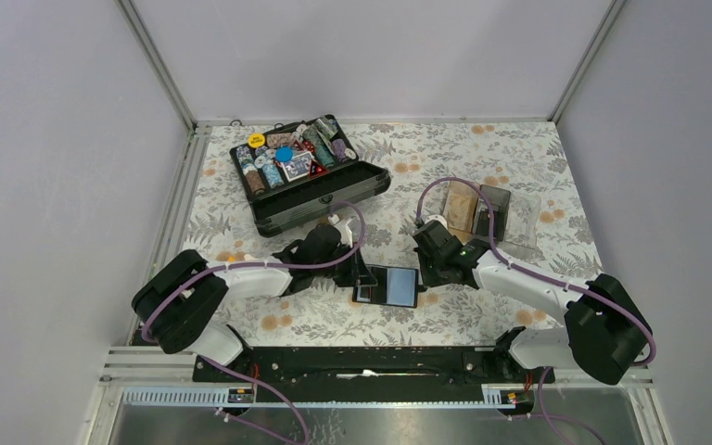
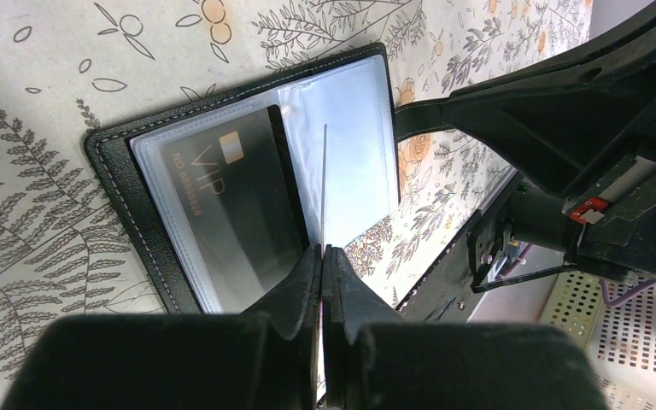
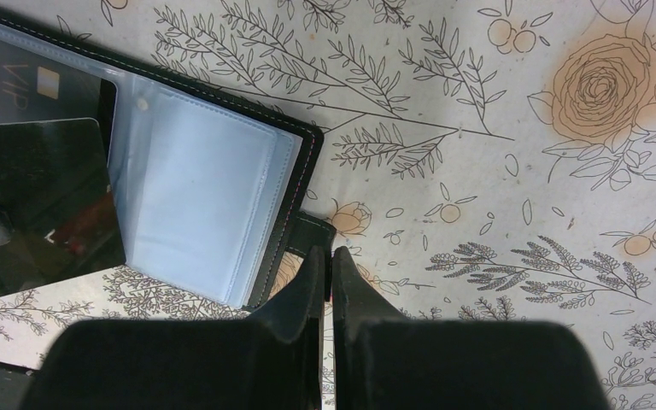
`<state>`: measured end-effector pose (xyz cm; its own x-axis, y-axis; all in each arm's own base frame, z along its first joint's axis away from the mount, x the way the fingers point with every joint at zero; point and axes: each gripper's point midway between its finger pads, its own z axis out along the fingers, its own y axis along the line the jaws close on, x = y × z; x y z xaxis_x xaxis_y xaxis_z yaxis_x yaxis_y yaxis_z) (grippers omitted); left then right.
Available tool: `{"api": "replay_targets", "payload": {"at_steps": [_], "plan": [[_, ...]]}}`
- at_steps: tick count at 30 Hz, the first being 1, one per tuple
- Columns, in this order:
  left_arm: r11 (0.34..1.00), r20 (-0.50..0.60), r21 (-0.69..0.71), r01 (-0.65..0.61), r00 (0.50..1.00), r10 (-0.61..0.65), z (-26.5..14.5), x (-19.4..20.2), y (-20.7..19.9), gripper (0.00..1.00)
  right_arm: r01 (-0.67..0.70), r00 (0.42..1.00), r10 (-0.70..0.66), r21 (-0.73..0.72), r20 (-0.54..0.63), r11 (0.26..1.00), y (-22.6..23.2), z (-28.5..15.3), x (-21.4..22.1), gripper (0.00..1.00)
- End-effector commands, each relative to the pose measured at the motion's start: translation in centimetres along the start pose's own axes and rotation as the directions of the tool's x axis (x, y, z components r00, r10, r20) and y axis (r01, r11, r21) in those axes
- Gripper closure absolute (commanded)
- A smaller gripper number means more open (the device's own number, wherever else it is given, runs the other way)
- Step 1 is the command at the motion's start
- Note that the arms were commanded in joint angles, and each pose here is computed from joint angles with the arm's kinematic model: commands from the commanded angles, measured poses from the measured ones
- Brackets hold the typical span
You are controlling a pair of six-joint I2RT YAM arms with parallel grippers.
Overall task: Put the credit cards into the card holder
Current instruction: Insert the credit card into the card holder.
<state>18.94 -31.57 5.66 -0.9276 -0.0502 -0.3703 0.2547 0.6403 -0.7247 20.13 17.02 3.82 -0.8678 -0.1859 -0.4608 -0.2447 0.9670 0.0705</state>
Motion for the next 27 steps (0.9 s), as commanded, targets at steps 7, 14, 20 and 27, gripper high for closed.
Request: {"api": "replay_targets", "payload": {"at_steps": [7, 14, 20, 27], "plan": [[0.995, 0.041, 0.097, -0.006, 0.999, 0.002, -0.1, -2.1, -2.6, 1.0, -0.002, 1.0, 0.002, -0.002, 0.012, 1.0, 0.4, -0.1, -0.6, 1.0], [0.993, 0.033, 0.119, 0.007, 0.999, -0.011, 0.2, -2.1, -2.8, 1.0, -0.001, 1.0, 0.001, 0.0, 0.008, 1.0, 0.4, -0.1, -0.6, 1.0], [0.995, 0.026, 0.095, 0.011, 1.0, -0.014, 0.5, -1.8, -2.1, 1.0, 0.002, 1.0, -0.002, 0.004, 0.007, 1.0, 0.4, -0.1, -0.7, 1.0], [0.998, 0.035, 0.057, -0.002, 0.999, 0.0, 0.4, -2.0, -1.4, 1.0, 0.002, 1.0, -0.002, 0.004, 0.006, 1.0, 0.4, -0.2, -0.6, 1.0]]}}
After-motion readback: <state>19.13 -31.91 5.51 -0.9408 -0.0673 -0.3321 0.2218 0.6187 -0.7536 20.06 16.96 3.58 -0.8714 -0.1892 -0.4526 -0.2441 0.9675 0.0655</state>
